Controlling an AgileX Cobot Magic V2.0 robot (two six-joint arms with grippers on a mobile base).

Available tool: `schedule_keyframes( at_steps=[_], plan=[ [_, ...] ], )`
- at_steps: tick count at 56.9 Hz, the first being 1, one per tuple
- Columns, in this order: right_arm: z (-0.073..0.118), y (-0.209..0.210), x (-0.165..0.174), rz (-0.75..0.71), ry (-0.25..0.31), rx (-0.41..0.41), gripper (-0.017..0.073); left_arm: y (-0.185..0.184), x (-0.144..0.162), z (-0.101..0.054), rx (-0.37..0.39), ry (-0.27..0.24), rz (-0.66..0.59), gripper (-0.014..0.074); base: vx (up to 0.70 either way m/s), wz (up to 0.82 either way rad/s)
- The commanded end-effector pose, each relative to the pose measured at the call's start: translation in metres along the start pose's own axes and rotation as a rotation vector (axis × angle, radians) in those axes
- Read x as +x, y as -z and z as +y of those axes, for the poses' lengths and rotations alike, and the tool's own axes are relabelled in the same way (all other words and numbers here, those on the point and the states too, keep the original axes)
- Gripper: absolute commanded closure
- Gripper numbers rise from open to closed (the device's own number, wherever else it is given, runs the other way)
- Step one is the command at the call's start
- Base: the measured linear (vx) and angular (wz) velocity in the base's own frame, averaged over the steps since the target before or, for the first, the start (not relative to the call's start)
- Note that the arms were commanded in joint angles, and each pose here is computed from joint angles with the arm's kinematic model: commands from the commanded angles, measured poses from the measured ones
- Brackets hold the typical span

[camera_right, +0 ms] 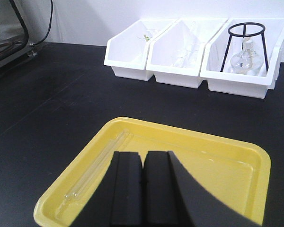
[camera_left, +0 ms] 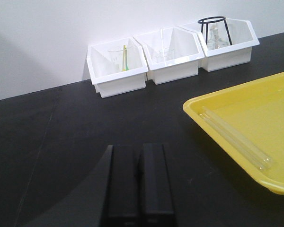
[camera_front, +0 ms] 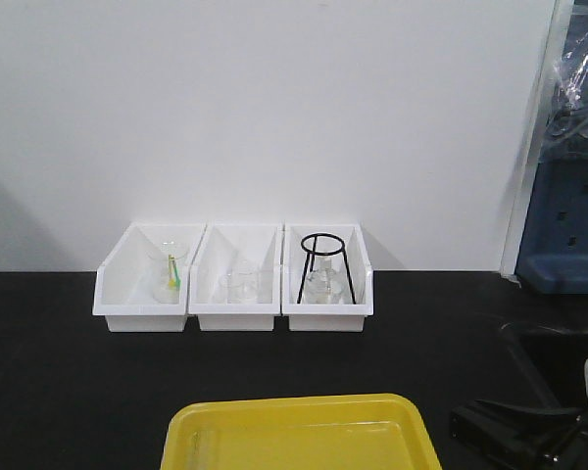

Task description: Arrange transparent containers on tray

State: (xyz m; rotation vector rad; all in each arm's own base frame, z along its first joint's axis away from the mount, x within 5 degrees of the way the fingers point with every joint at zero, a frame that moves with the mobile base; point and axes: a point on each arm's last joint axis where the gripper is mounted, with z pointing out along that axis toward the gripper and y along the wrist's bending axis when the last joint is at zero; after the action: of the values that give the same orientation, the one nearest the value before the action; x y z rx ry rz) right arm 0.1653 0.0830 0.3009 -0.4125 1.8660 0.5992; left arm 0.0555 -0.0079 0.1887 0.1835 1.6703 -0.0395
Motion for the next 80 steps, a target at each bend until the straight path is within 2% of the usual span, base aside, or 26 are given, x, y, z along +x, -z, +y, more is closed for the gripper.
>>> schedule_keyframes(
  at_steps=[1,8,16,19,21,22,23,24,25,26,27,28,35,36,37,42,45,48,56,64,66,72,80],
  plan=[
    [0.000,0.003,-0.011,-0.036,0.038,0.020,0.0572,-0.001,0.004,0.000,-0.010,0.010,-0.066,0.0594,0.00,0.00],
    [0.001,0.003,-0.012,-0.046,-0.005,0.005,0.0572,-0.001,0.004,0.000,-0.010,0.010,-0.066,0.0594,0.00,0.00],
    [-0.001,-0.006,-0.015,-0.096,-0.167,-0.022,0.0572,-0.001,0.004,0.000,-0.010,0.010,-0.066,0.0594,0.00,0.00],
    [-0.003,-0.007,-0.020,-0.148,-0.184,-0.013,0.0572,-0.001,0.004,0.000,-0.010,0.010,-0.066,0.0594,0.00,0.00],
    [-0.005,-0.008,-0.023,-0.188,-0.176,0.007,0.0572,-0.001,0.004,0.000,-0.010,0.010,-0.066,0.0594,0.00,0.00],
    [-0.006,-0.008,-0.024,-0.201,-0.143,0.019,0.0572,-0.001,0.004,0.000,-0.010,0.010,-0.066,0.0594,0.00,0.00],
    [-0.007,-0.008,-0.025,-0.222,-0.164,0.029,0.0572,-0.001,0.004,0.000,-0.010,0.010,-0.066,0.0594,0.00,0.00],
    [-0.009,-0.008,-0.027,-0.241,-0.156,0.046,0.0572,-0.001,0.004,0.000,-0.010,0.010,-0.066,0.0594,0.00,0.00],
    [-0.010,-0.007,-0.028,-0.251,-0.122,0.063,0.0572,-0.001,0.004,0.000,-0.010,0.010,-0.066,0.0594,0.00,0.00],
    [-0.012,-0.007,-0.029,-0.266,-0.144,0.082,0.0572,-0.001,0.004,0.000,-0.010,0.010,-0.066,0.0594,0.00,0.00],
    [-0.014,-0.006,-0.030,-0.272,-0.114,0.103,0.0572,-0.001,0.004,0.000,-0.010,0.010,-0.066,0.0594,0.00,0.00],
    [-0.016,-0.005,-0.030,-0.284,-0.138,0.125,0.0572,-0.001,0.004,0.000,-0.010,0.010,-0.066,0.0594,0.00,0.00],
    [-0.024,0.010,-0.027,-0.236,-0.139,0.284,0.0572,-0.001,0.004,0.000,-0.010,0.010,-0.066,0.0594,0.00,0.00],
    [-0.025,0.012,-0.025,-0.217,-0.110,0.296,0.0572,-0.001,0.004,0.000,-0.010,0.010,-0.066,0.0594,0.00,0.00],
    [-0.024,0.014,-0.023,-0.191,-0.118,0.307,0.0572,-0.001,0.004,0.000,-0.010,0.010,-0.066,0.0594,0.00,0.00],
    [-0.020,0.029,-0.016,-0.116,0.014,0.326,0.0572,-0.001,0.004,0.000,-0.010,0.010,-0.066,0.0594,0.00,0.00],
    [-0.016,0.044,-0.006,-0.149,0.075,0.324,0.0572,-0.001,0.004,0.000,-0.010,0.010,-0.066,0.0594,0.00,0.00],
    [-0.015,0.058,0.008,-0.225,0.103,0.336,0.0572,-0.001,0.004,0.000,-0.010,0.010,-0.066,0.0594,0.00,0.00],
    [-0.023,0.087,0.065,-0.426,0.099,0.448,0.0572,-0.001,0.004,0.000,-0.010,0.010,-0.066,0.0594,0.00,0.00],
    [-0.032,0.095,0.122,-0.473,0.097,0.564,0.0572,-0.001,0.004,0.000,-0.010,0.010,-0.066,0.0594,0.00,0.00],
    [-0.031,0.098,0.127,-0.445,0.086,0.583,0.0572,-0.001,0.004,0.000,-0.010,0.010,-0.066,0.0594,0.00,0.00],
    [-0.029,0.101,0.134,-0.409,0.108,0.609,0.0572,-0.001,0.004,0.000,-0.010,0.010,-0.067,0.0594,0.00,0.00],
    [-0.030,0.100,0.136,-0.386,0.100,0.610,0.0572,-0.001,0.004,0.000,-0.010,0.010,-0.066,0.0594,0.00,0.00]
  ],
)
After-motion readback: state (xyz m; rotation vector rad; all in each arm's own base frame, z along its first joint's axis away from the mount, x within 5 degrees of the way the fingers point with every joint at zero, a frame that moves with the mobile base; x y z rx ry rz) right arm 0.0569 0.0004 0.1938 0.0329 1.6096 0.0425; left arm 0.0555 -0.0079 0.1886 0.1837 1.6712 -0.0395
